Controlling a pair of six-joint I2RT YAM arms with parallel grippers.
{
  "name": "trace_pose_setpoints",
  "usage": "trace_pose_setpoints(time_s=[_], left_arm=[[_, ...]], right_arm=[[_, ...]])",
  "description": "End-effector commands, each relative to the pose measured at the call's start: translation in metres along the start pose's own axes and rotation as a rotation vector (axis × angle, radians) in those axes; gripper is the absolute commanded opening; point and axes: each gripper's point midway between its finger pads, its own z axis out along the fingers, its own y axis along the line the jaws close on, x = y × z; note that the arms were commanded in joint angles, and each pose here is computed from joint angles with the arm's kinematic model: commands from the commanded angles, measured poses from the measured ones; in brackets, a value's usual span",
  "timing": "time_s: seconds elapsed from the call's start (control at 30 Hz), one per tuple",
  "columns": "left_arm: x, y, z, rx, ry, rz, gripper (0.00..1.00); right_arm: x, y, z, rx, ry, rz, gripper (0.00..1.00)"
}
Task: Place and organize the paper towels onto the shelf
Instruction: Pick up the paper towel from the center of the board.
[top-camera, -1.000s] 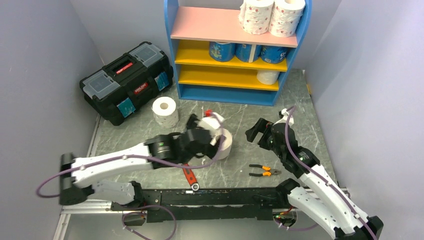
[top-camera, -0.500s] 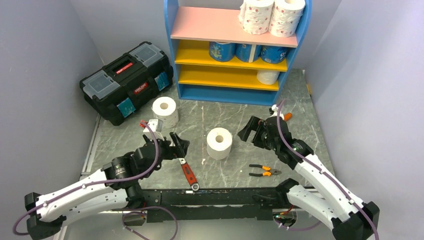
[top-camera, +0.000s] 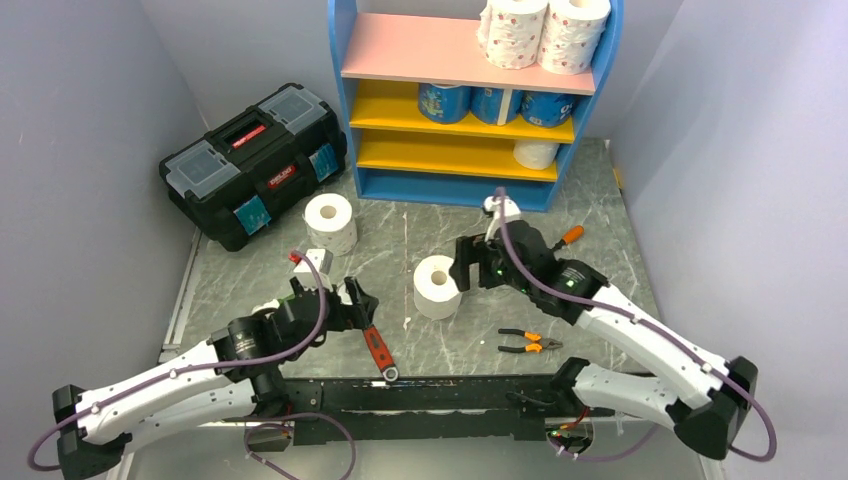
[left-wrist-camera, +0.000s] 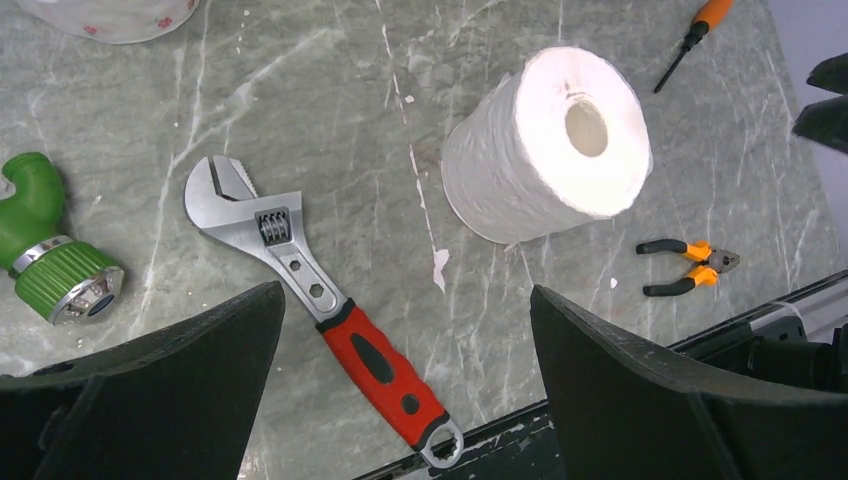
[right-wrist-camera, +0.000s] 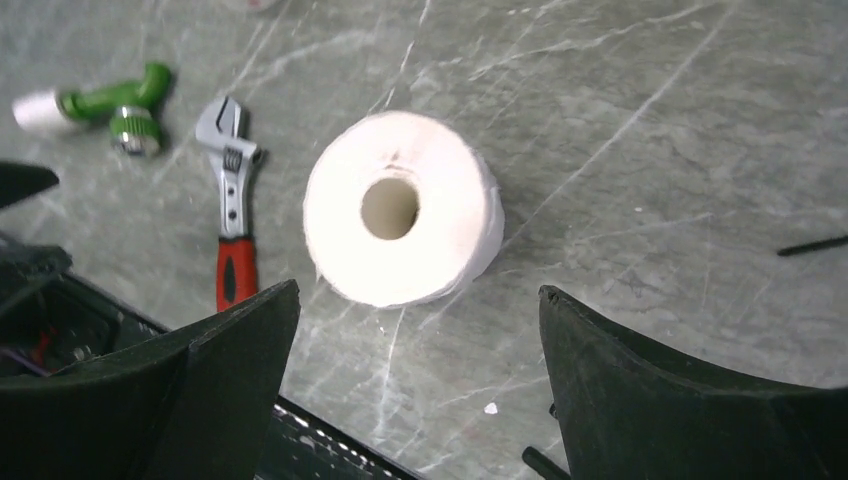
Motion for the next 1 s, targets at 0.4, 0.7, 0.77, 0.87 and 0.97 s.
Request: trace_pose_setpoints(time_s=[0.4,0.7,0.77,0.87,0.97], left_arm=[[0.014,0.014,-0.005,0.01,0.013,-0.026,0.99],[0.02,0.018,-0.003,-0.009,0.031,-0.019,0.99],[0.022,0.018,-0.003,-0.011,0.038,-0.023,0.99],[0.022,0.018,-0.002,-0.014,0.04,-0.019,0.99],[0.021,0.018,-0.002,-0.015,0.039,-0.019,1.0]], right_arm=[[0.038,0.072,0.051,-0.141,0.25,-0.426,0.71],[0.046,0.078,0.07,-0.148,0.253,-0.412,0.68],[0.046,0.078,0.073,-0.144,0.239,-0.407,0.67],[0.048,0.076,0.078,-0.134,0.24,-0.411,0.66],[0.053,0.073,0.084,-0.119,0.253,-0.422,0.65]])
